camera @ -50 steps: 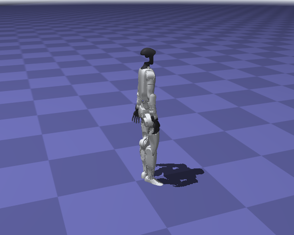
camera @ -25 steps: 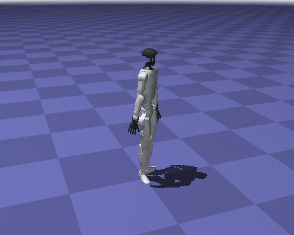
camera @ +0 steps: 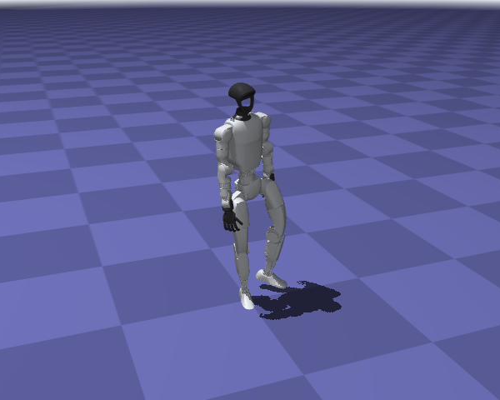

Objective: Upper body actions

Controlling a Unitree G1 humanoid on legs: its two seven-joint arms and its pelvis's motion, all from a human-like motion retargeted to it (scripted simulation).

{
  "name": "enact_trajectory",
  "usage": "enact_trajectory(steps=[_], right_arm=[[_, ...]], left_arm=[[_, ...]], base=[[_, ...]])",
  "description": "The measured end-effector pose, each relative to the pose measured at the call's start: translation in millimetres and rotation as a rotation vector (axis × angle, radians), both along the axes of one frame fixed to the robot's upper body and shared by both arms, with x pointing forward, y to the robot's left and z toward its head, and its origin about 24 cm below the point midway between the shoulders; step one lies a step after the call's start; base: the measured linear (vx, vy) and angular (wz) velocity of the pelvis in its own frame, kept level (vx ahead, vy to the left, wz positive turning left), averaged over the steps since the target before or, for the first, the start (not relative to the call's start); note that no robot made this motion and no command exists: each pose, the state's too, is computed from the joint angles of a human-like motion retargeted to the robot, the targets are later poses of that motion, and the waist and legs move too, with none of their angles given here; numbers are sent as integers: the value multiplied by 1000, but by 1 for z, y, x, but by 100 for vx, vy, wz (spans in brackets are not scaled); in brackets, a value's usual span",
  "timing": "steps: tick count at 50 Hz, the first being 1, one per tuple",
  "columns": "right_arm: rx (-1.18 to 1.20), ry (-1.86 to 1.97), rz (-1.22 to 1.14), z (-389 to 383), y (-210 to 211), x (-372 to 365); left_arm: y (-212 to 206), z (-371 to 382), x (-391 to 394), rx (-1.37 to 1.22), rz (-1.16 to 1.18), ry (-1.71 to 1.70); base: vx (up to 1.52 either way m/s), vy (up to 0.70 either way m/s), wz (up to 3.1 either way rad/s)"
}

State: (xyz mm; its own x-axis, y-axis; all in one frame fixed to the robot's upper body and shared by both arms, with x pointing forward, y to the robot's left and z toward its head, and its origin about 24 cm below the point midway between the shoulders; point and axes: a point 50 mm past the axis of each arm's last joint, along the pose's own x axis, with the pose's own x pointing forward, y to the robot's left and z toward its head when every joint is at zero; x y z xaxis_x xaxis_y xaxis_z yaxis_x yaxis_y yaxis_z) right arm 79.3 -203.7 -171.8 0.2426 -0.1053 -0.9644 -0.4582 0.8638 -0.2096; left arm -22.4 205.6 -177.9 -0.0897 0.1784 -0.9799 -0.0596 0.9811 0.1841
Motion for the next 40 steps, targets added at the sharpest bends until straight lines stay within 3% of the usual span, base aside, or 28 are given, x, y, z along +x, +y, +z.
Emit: enact_trajectory(steps=[10, 18, 24, 40], right_arm=[[-98, 123, -60, -1, -18, -33], [-66, 236, -167, -4, -3, -73], [-110, 336, -120, -3, 0, -101], [-49, 229, -21, -7, 9, -60]], left_arm=[[-12, -2, 5, -42, -60, -42], [-7, -2, 18, -18, -27, -91], [-5, -2, 18, -17, 25, -77], [5, 1, 1, -8, -25, 6]], base=[[24, 11, -95], [18, 10, -94], [11, 6, -37], [-2, 0, -12]])
